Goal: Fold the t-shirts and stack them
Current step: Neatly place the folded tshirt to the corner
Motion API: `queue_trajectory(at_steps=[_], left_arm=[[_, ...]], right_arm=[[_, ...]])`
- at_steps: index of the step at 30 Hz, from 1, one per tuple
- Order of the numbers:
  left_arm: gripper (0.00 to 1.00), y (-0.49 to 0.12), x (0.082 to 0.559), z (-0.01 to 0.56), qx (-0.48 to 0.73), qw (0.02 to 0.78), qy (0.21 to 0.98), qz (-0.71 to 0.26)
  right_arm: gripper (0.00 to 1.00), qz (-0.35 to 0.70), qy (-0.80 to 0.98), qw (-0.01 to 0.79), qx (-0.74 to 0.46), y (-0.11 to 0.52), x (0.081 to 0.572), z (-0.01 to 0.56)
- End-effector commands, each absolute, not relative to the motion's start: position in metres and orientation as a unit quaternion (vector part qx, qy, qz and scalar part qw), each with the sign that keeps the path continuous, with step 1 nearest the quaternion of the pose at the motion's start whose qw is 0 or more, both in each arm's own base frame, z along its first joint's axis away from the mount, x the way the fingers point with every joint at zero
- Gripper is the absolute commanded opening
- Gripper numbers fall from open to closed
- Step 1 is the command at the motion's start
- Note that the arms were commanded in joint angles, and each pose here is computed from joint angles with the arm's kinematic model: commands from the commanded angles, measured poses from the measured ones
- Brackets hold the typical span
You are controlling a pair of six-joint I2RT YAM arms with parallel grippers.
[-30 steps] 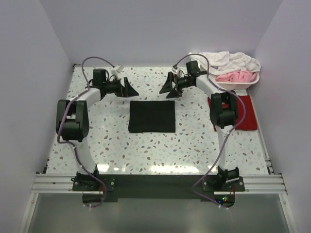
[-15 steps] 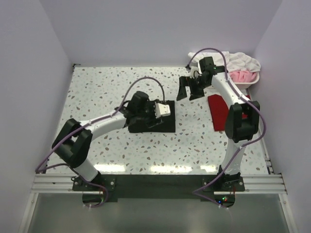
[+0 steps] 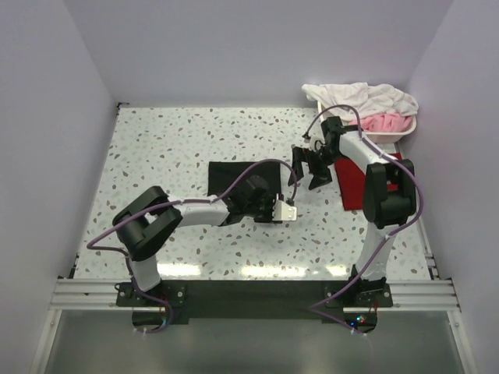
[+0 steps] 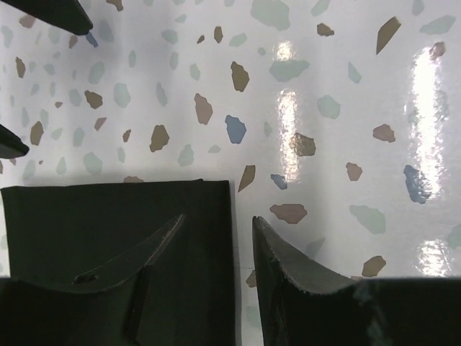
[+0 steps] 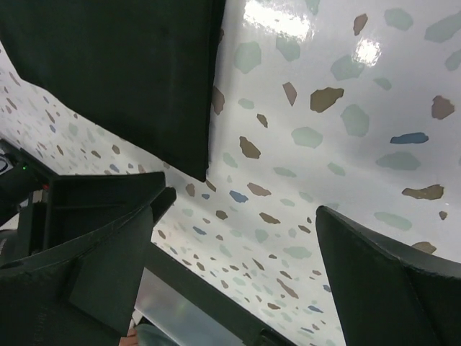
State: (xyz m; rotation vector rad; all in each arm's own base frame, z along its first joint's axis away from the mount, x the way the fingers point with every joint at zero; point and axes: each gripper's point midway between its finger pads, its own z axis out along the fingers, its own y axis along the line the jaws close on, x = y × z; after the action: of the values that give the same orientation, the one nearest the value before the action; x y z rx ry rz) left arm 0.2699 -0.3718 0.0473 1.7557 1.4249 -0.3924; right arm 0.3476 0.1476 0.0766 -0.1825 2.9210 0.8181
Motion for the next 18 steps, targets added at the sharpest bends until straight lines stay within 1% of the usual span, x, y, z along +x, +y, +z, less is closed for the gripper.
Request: queue_trajectory(at_steps=[1,5,8,9,12,13,14,15,16,17,18], left_arm=[[0.45,-0.382,0.287,0.051,0.693,0.441,0.553,-0.137],[0.42,-0.385,0.291,0.037,0.693,0.432,0.562,-0.132],[0.36,-0.385,0.296,0.030,0.689,0.429,0.569,-0.128],[0.31,-0.386,0.296,0.030,0.690,0.429,0.569,-0.130],[0.21,-0.388,0.292,0.033,0.691,0.430,0.564,-0.142],[0.19,-0.388,0.291,0.034,0.691,0.430,0.563,-0.147],[0.17,-0.389,0.291,0.038,0.687,0.431,0.564,-0.157],[0.09,-0.389,0.291,0.041,0.685,0.431,0.565,-0.163],[0.07,-0.388,0.294,0.046,0.679,0.433,0.569,-0.168],[0.05,-0.388,0.294,0.049,0.674,0.435,0.571,-0.173],[0.03,-0.388,0.295,0.055,0.670,0.439,0.572,-0.177]], right_arm=[[0.99,0.295,0.951,0.081,-0.046,0.155,0.350,0.096],[0.99,0.300,0.951,0.070,-0.027,0.155,0.345,0.090],[0.99,0.304,0.950,0.063,-0.020,0.157,0.341,0.086],[0.99,0.309,0.949,0.056,-0.017,0.158,0.337,0.083],[0.99,0.328,0.943,0.048,0.003,0.164,0.332,0.075],[0.99,0.336,0.940,0.046,0.018,0.167,0.332,0.074],[0.99,0.344,0.937,0.061,0.019,0.170,0.339,0.073],[0.99,0.353,0.934,0.051,0.029,0.172,0.333,0.067],[0.99,0.360,0.931,0.049,0.044,0.175,0.334,0.066],[0.99,0.370,0.926,0.063,0.045,0.178,0.340,0.066],[0.98,0.375,0.924,0.055,0.054,0.180,0.338,0.060]])
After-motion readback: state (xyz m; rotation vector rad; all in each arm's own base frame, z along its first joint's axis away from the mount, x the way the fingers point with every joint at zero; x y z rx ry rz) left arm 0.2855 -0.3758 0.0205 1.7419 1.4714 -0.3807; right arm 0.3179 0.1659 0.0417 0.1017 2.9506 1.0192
